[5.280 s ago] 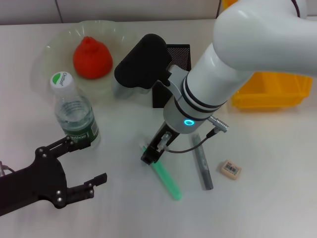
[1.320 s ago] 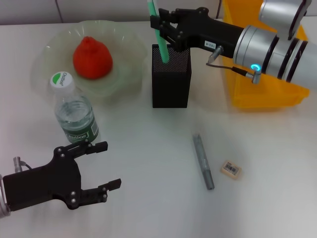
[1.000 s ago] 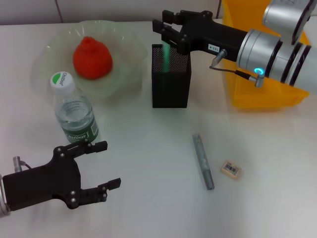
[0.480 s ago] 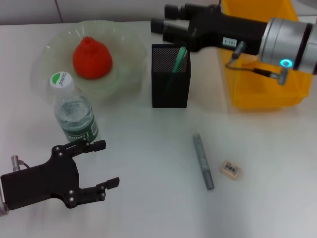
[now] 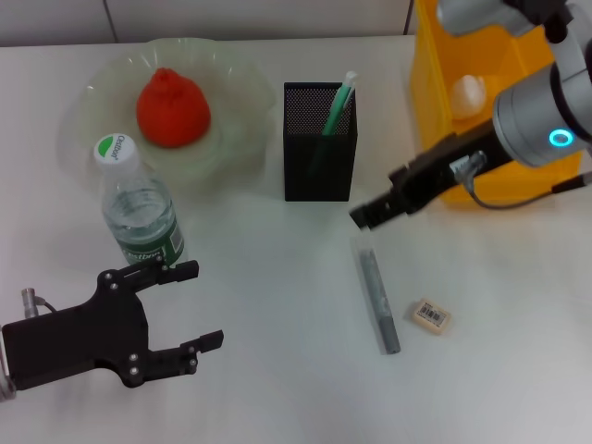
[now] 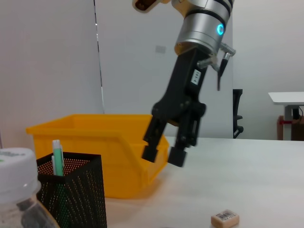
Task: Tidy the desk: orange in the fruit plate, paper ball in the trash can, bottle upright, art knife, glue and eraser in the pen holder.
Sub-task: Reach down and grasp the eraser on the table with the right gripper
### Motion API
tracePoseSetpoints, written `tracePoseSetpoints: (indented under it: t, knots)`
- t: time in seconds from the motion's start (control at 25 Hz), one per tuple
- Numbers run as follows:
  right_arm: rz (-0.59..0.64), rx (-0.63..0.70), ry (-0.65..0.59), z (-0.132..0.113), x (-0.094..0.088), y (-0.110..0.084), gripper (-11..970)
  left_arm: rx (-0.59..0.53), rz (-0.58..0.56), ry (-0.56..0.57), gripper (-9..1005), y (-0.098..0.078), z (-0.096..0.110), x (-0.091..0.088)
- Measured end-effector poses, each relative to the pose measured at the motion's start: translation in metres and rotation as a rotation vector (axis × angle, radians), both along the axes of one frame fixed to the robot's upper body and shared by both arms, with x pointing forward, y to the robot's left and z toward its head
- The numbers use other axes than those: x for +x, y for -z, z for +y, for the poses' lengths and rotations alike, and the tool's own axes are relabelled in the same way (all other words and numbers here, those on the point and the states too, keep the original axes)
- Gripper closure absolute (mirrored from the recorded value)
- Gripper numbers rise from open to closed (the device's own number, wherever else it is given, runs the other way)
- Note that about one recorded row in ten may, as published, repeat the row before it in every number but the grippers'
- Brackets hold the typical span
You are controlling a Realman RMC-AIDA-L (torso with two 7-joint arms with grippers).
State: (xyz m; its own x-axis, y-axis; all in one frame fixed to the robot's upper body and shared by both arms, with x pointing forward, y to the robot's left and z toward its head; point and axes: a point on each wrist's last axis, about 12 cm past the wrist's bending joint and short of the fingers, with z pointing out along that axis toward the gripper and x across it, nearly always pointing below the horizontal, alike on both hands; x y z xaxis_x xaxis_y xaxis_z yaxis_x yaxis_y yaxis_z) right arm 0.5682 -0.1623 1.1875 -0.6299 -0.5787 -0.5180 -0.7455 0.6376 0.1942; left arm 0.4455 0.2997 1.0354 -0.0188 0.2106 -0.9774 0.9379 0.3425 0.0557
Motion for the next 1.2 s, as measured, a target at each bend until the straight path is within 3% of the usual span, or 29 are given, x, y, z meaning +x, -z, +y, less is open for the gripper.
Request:
tracePoseSetpoints:
  t: [0.6, 1.2]
  knots:
    - [0.127, -0.331, -0.111, 0.013, -0.022, 0.034, 151, 0.000, 0.002, 0.005, 184, 0.000, -0.002, 0.002]
    - [0.146, -0.394, -0.166, 0.024, -0.028, 0.051, 152, -0.002, 0.008, 0.005, 183, 0.001, -0.003, 0.000]
